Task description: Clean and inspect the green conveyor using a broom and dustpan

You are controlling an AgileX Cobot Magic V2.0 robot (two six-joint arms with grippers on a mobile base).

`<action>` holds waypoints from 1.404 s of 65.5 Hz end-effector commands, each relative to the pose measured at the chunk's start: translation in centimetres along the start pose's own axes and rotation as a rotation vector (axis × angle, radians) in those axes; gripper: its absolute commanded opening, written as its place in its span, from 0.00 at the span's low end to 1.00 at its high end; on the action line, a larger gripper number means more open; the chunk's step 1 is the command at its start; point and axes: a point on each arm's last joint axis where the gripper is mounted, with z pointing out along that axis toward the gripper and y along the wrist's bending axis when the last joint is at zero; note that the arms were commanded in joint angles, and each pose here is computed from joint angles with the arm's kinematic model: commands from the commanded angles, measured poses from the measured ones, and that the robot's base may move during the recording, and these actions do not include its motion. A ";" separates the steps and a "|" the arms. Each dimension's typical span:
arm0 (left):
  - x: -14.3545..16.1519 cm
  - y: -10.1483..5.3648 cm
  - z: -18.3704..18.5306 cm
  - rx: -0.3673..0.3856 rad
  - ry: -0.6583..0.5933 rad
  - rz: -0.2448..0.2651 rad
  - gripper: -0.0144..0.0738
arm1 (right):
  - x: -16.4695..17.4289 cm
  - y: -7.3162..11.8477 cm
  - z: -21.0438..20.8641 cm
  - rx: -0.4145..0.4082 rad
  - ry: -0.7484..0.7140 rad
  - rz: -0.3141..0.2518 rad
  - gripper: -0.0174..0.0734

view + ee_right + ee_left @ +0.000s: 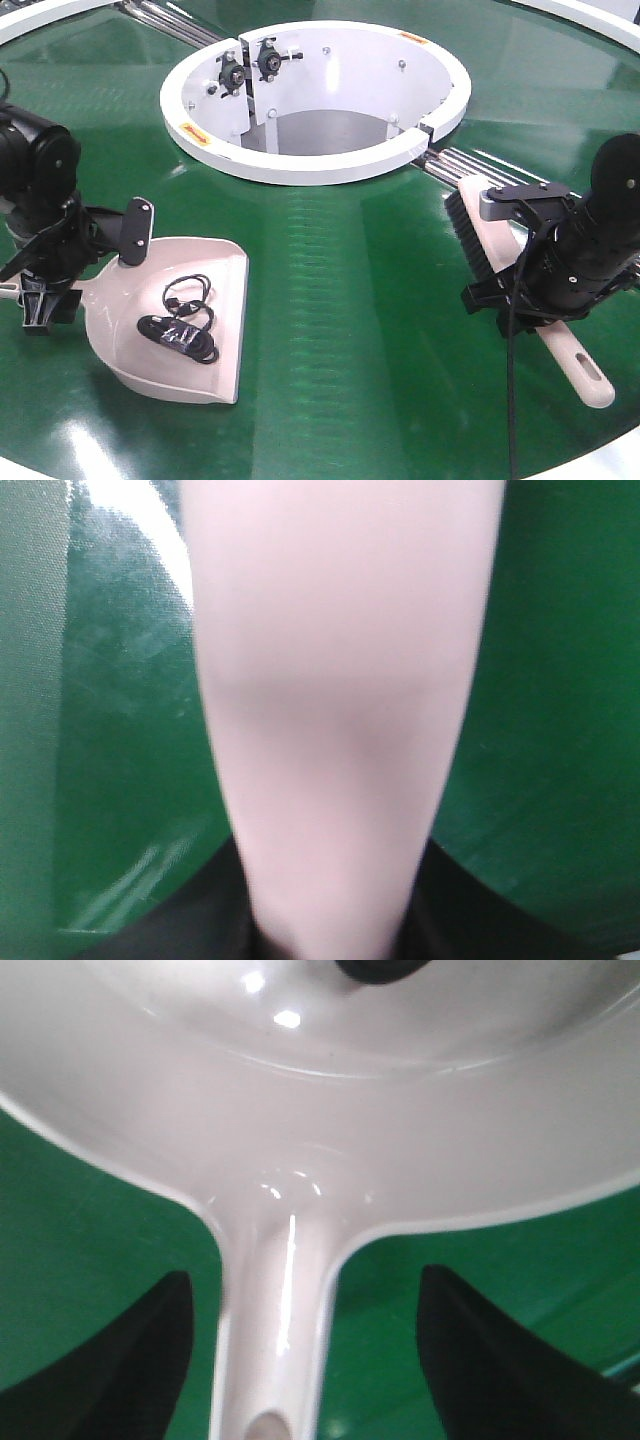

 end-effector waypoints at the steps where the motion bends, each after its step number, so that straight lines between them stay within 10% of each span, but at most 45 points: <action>1: 0.5 -0.5 -4.0 -0.088 -0.076 -0.050 0.70 | -0.4 0.0 -2.1 -0.003 -0.098 -0.006 0.19; 42: 1.3 -4.4 -12.5 -0.238 -0.422 -0.173 0.70 | -0.4 0.0 -2.1 -0.003 -0.098 -0.005 0.19; 92: 0.0 -5.3 -14.1 -0.185 -0.649 -0.233 0.70 | -1.4 -0.4 2.3 0.029 0.031 -0.012 0.22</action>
